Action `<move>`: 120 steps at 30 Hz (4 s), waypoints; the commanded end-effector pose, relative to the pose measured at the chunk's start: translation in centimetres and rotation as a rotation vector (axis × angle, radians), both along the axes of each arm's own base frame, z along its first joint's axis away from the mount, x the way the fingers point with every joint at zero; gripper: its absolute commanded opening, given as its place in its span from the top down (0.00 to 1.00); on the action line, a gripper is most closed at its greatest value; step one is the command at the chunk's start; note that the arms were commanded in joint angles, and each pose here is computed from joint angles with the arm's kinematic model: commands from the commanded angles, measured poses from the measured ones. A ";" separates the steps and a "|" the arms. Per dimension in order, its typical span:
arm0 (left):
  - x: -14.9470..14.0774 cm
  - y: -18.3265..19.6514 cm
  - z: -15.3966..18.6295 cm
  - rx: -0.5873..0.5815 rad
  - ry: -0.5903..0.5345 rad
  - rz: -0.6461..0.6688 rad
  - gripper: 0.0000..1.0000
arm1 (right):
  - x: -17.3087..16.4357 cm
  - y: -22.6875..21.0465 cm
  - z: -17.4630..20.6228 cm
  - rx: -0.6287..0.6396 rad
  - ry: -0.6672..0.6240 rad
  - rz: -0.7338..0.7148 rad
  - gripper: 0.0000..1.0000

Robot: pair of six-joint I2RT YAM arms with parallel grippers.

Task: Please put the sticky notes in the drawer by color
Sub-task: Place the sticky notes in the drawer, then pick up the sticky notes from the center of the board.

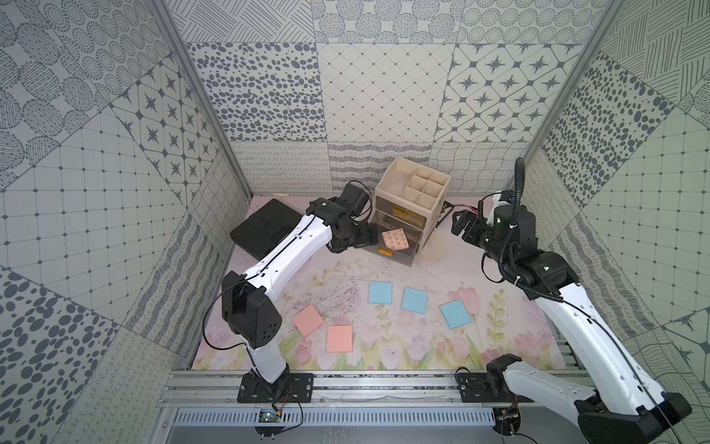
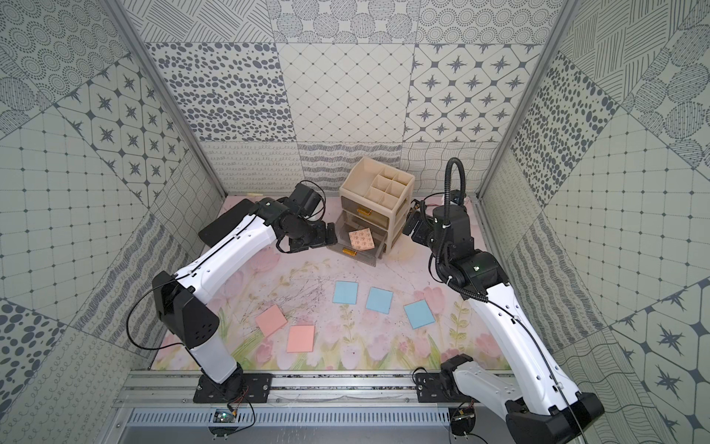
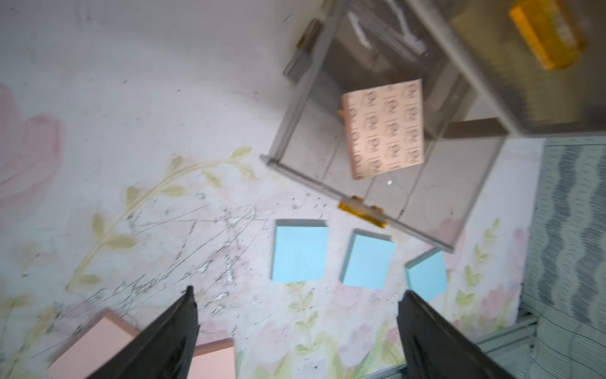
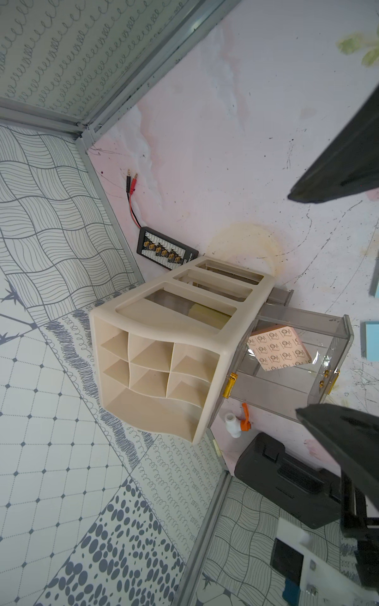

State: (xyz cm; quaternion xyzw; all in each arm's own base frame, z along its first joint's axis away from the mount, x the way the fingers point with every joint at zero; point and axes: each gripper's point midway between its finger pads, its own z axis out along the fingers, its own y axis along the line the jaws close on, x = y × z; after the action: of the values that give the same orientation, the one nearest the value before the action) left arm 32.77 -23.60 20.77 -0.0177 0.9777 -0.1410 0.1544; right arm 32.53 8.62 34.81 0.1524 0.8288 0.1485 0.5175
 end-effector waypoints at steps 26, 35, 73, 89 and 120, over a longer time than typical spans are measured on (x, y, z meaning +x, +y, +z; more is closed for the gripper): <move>-16.7 14.6 -14.3 0.013 0.408 0.641 0.00 | 1.2 6.1 -3.0 -0.127 0.069 0.201 0.01; -15.1 14.7 -16.2 -0.013 0.449 0.622 0.00 | 1.4 6.1 -4.0 -0.138 0.085 0.200 0.01; -13.2 16.4 -21.4 0.032 0.488 0.519 0.09 | 1.9 5.9 -5.8 -0.135 0.128 0.157 0.01; -12.8 16.7 -17.7 0.024 0.422 0.531 0.24 | 1.5 5.5 -5.6 -0.121 0.110 0.146 0.01; 4.7 -1.4 2.4 -0.346 0.000 0.151 0.24 | -0.2 3.3 -2.7 -0.157 0.054 0.110 0.01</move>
State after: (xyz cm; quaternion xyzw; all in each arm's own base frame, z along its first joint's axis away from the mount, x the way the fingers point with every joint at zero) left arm 35.10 -21.32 20.95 -0.1531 0.9460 -0.2496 0.1394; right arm 32.59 12.60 29.88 0.0692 0.8728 0.1084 0.4708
